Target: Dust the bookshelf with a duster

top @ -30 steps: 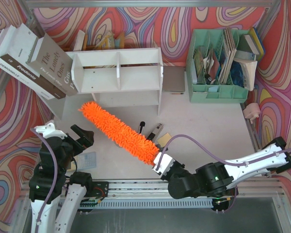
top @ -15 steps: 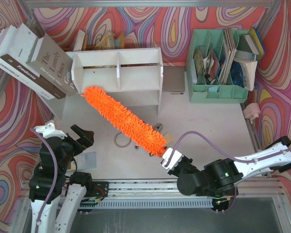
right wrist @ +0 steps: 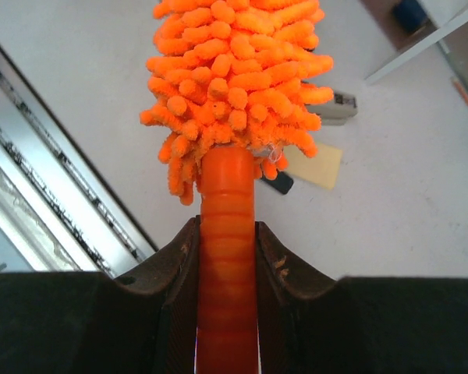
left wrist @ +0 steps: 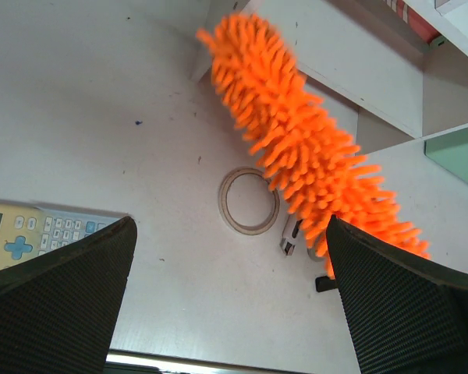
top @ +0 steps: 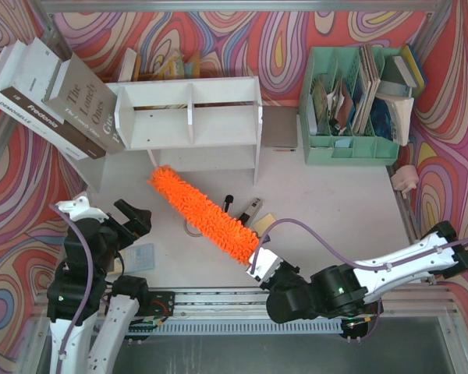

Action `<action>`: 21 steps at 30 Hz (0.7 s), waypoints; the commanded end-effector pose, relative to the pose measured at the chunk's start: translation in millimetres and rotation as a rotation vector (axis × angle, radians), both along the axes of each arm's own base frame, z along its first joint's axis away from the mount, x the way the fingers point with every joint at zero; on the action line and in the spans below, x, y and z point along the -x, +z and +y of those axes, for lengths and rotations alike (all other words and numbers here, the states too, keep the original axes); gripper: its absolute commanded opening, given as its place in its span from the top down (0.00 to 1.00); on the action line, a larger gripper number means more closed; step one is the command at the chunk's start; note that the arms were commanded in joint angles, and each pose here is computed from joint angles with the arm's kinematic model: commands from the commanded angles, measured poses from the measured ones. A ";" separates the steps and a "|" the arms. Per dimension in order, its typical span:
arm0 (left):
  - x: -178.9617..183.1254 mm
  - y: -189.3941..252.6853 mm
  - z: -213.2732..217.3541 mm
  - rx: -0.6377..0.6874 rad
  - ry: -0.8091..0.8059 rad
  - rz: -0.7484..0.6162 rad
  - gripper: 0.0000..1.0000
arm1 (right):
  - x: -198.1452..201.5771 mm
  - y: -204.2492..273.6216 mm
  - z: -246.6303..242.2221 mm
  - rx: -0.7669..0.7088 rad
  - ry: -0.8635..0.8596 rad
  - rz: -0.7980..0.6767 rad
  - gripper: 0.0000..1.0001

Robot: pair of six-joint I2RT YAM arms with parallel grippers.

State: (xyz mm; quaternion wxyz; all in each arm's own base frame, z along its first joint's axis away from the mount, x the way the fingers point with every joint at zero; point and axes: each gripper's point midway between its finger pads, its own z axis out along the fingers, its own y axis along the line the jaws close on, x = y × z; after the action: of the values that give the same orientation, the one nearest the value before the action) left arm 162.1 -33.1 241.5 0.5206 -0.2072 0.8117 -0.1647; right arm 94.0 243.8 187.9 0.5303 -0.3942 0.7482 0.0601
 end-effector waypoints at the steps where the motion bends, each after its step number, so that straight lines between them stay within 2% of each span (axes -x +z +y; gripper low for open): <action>1: -2.2 -3.5 2.6 -0.012 0.011 0.006 0.02 | 5.4 -14.3 3.4 -0.010 -0.015 0.051 1.00; 8: -0.7 -1.9 4.5 -0.012 0.022 -0.006 0.02 | 7.3 -16.6 17.2 -0.006 -0.027 0.051 1.00; 12: 0.1 -1.3 7.9 -0.013 0.041 -0.009 0.02 | 9.0 -0.8 48.2 -0.109 -0.024 0.038 1.00; 17: 2.3 -0.1 15.1 -0.014 0.085 -0.019 0.02 | 4.5 18.4 94.1 -0.266 -0.145 0.034 1.00; 21: 8.6 6.0 28.6 -0.003 0.172 -0.040 0.02 | -1.5 14.2 124.6 -0.363 -0.264 0.103 1.00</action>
State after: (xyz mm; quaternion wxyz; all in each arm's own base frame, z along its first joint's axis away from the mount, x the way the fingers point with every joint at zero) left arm 160.9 -21.1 244.3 0.5361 -0.2316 0.7986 -0.1452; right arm 81.2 335.8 176.3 0.5254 -0.3232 0.7817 0.0915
